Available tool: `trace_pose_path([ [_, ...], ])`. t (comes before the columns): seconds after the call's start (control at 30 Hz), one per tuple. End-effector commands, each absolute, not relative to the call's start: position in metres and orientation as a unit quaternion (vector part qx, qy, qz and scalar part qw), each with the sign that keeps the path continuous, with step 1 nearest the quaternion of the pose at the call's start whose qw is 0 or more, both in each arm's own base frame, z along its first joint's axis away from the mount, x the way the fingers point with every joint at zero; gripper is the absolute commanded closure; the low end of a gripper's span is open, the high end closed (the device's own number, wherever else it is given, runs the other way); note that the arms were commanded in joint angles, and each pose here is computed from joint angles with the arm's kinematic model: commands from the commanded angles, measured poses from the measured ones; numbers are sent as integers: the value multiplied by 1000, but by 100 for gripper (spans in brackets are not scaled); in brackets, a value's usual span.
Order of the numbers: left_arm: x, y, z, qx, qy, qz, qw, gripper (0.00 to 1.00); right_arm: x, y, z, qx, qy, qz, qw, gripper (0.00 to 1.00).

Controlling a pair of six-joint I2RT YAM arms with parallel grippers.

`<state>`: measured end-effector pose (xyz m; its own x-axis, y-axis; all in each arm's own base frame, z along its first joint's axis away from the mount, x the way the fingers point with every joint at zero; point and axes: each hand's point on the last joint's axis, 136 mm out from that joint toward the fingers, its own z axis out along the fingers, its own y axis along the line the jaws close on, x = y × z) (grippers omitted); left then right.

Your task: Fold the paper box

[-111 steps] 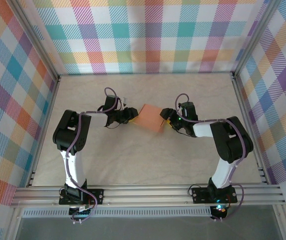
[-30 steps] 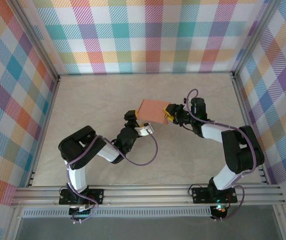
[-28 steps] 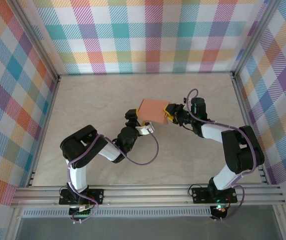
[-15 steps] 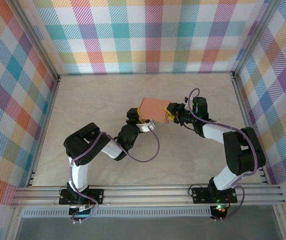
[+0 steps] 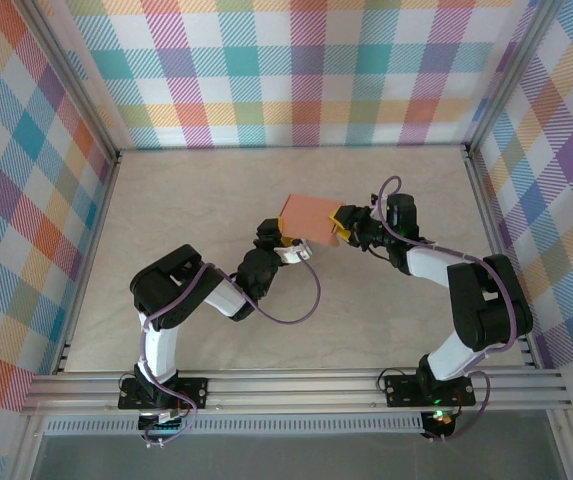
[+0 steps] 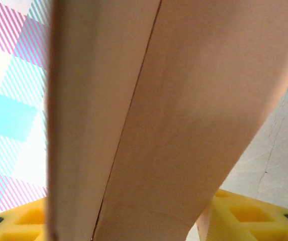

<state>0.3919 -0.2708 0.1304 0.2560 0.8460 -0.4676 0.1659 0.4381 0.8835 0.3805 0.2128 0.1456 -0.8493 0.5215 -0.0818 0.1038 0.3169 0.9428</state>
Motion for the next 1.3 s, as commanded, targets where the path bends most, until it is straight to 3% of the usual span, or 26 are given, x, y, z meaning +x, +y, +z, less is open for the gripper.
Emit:
trace_pose_path([
  [0.0, 398, -267, 136, 443, 555, 267, 651, 47, 373, 219, 161, 173, 783, 568, 186, 59],
  [0.43, 395, -267, 131, 460, 562, 269, 633, 51, 373, 217, 163, 175, 785, 563, 192, 54],
  [0.77, 386, -261, 117, 491, 620, 229, 568, 52, 369, 203, 158, 180, 810, 512, 221, 28],
  [1.27, 363, -258, 87, 529, 713, 103, 449, 54, 362, 170, 165, 138, 860, 394, 295, 26],
])
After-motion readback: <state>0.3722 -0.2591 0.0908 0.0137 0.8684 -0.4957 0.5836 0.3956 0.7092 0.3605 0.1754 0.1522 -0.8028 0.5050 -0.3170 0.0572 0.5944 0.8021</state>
